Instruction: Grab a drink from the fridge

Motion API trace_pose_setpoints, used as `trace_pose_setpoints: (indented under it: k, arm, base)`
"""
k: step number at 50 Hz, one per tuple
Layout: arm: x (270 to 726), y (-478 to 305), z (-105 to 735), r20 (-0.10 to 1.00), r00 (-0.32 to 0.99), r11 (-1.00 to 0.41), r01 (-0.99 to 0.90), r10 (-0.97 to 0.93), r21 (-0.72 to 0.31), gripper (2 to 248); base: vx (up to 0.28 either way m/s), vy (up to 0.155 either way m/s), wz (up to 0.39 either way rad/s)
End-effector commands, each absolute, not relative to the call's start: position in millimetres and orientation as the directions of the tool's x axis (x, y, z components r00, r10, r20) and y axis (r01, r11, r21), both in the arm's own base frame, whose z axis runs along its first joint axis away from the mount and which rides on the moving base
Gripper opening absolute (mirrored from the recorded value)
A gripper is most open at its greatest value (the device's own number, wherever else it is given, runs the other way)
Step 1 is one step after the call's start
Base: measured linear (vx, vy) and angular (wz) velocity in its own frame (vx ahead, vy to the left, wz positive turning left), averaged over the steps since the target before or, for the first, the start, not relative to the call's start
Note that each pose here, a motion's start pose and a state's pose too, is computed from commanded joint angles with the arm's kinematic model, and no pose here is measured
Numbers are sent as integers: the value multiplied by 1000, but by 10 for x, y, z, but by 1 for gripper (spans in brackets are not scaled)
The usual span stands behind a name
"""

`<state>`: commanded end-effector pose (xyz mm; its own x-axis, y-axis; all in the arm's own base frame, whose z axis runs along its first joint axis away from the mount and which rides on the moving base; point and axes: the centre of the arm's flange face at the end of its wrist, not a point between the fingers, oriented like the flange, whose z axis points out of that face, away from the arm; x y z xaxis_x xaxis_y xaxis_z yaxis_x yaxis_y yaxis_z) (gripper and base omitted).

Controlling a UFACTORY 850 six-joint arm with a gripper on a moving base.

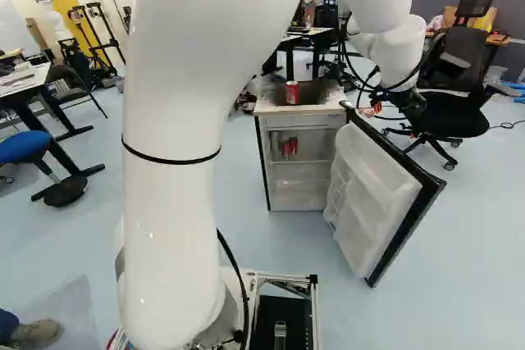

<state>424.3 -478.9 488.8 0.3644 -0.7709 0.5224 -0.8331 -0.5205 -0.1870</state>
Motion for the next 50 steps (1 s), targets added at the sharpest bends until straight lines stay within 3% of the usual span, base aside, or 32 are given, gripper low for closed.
trace_pose_setpoints:
  k: [50]
  arm:
    - [4472, -5693, 4113, 381, 374, -466, -865, -846, -185, 247]
  base:
    - [0, 0, 0]
